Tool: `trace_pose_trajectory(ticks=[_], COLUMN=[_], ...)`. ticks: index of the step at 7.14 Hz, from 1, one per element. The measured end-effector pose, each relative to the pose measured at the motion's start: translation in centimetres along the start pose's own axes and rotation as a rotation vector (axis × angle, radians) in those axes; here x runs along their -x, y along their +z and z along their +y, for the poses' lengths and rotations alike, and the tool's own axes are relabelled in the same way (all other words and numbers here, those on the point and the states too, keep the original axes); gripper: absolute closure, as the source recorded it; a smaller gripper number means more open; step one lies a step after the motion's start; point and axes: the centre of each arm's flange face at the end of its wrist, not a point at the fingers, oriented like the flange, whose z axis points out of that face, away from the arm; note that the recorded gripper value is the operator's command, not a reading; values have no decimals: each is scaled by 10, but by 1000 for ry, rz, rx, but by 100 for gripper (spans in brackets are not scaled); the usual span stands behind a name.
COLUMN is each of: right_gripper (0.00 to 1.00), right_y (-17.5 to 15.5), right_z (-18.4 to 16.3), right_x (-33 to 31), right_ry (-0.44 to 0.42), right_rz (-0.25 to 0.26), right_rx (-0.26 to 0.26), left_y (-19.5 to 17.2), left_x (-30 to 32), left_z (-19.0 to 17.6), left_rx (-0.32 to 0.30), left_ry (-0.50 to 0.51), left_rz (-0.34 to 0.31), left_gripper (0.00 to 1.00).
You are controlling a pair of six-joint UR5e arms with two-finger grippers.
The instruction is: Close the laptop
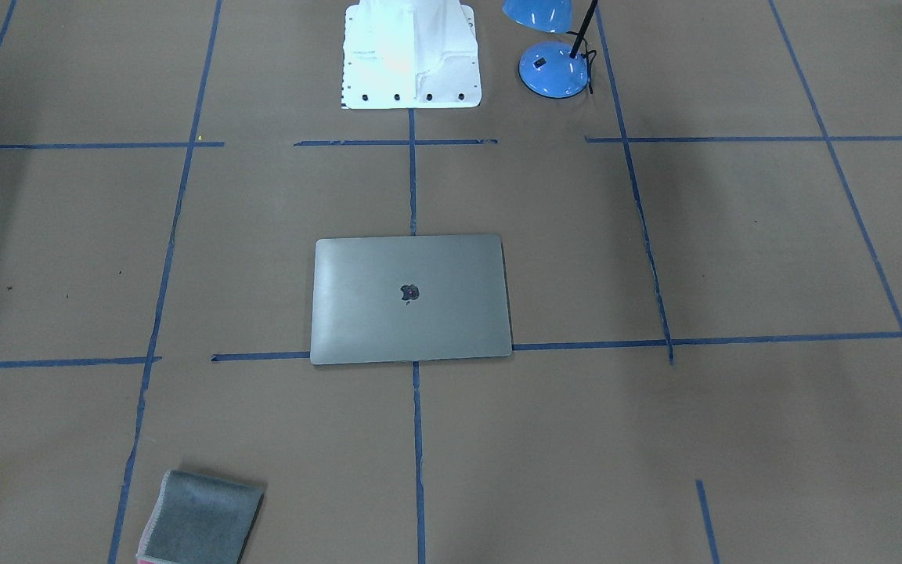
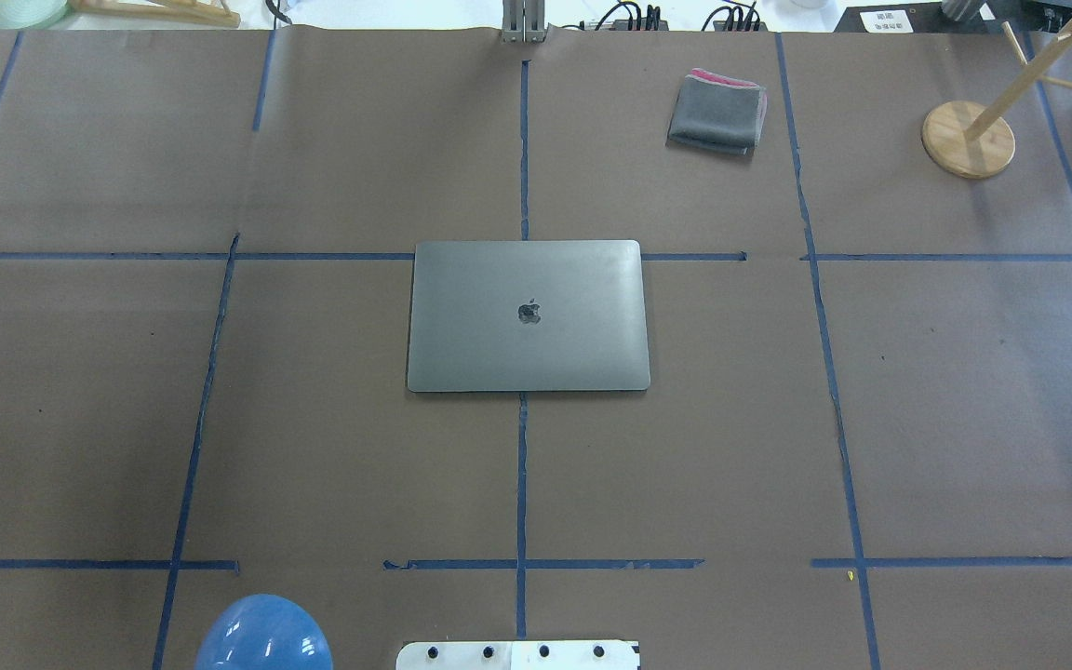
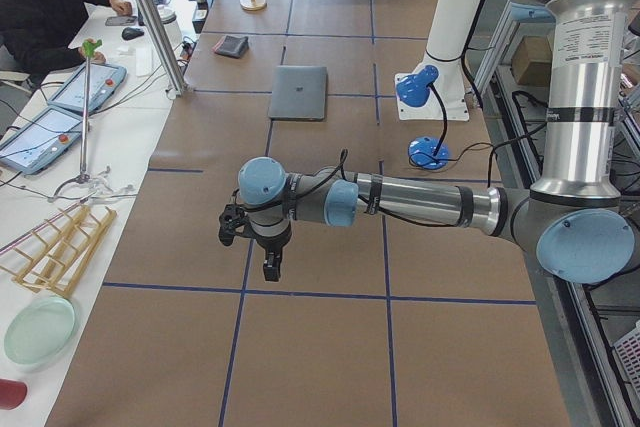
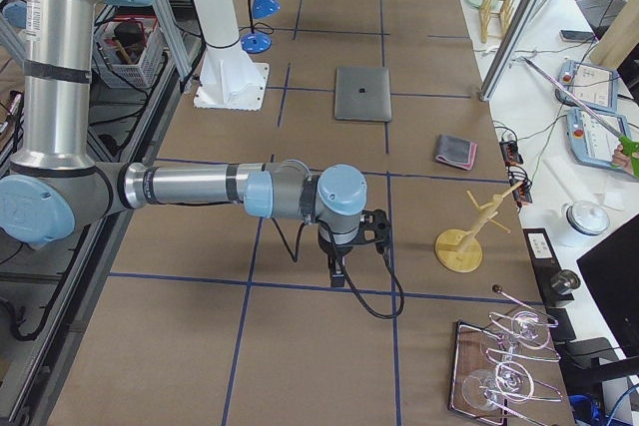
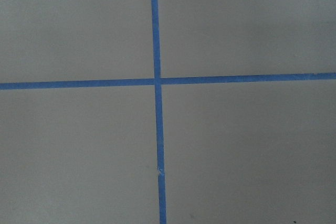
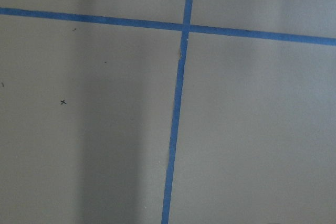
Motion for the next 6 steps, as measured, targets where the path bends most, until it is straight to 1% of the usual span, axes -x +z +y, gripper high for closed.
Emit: trace_pose_trajectory(ticks=[3, 6], right_gripper=[0, 0], right_y=[21, 19], right_z=[10, 13], right_x=[-28, -36], right_ry=[59, 83], right_rz=[-9, -20], right_rx=[39, 32], left_y=[6, 18], left_x=[14, 31], left_z=[4, 15], left_rx=[10, 32], left_ry=[-23, 6], left_rz=[1, 3], left_gripper=[0, 0])
